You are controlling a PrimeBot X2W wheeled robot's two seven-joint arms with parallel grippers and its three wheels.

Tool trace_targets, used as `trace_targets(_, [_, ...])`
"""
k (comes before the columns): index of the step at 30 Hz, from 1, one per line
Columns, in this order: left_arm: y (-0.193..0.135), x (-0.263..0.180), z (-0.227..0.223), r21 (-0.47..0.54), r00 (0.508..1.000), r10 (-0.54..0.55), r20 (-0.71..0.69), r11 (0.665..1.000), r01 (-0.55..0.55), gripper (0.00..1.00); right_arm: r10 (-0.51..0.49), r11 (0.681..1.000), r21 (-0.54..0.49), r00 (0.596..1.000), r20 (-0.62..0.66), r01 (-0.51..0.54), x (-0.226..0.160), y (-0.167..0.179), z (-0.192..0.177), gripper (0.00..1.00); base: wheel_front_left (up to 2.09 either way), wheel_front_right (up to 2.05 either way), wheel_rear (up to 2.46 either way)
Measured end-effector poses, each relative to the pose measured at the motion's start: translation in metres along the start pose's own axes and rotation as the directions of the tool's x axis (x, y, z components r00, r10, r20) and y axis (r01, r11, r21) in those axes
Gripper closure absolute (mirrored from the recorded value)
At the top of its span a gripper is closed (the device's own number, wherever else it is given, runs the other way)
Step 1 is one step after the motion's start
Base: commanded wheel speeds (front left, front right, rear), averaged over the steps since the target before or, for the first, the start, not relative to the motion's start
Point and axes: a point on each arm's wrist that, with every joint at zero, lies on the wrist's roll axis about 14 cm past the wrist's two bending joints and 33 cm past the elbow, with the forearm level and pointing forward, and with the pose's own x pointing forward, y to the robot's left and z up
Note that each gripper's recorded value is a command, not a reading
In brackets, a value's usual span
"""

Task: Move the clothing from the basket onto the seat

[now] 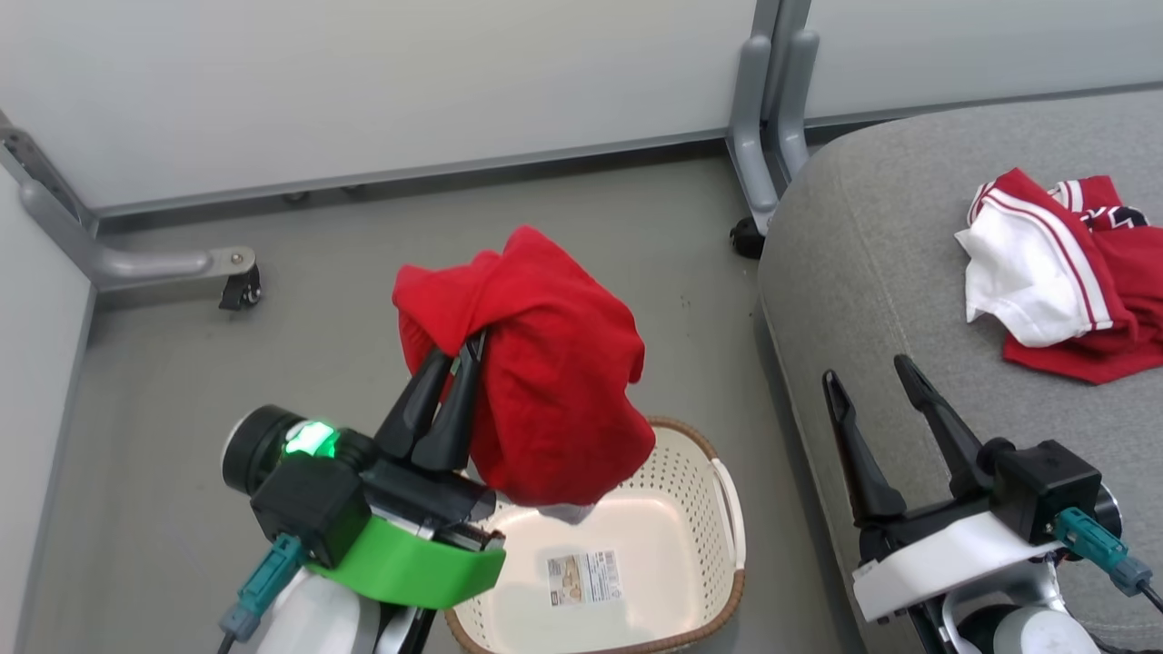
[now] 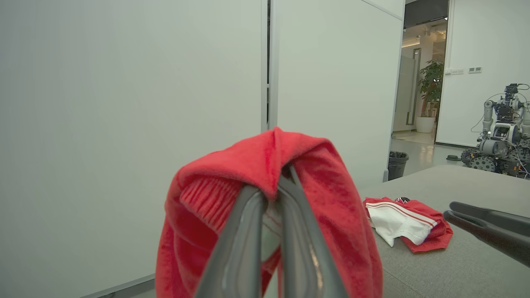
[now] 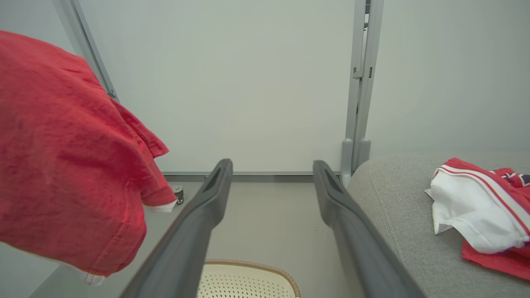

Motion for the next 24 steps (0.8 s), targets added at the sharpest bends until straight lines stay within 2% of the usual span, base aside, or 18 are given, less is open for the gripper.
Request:
trace_targets(9, [-0.014, -0.013, 0.007, -0.02, 1.0, -0.002, 0.003, 1.0, 0.002, 1.0, -0.002, 1.0, 0.005, 1.0, 0.0, 0.002, -0.021, 0.005, 0.007, 0.0, 0.0, 0.0, 0.0])
trace_targets(24, [-0.013, -0.017, 0.009, -0.023, 1.0, 0.007, 0.006, 1.0, -0.007, 1.0, 0.021, 1.0, 0.018, 1.0, 0.0, -0.021, -0.02, 0.013, 0.007, 0.0, 0.0, 0.0, 0.0])
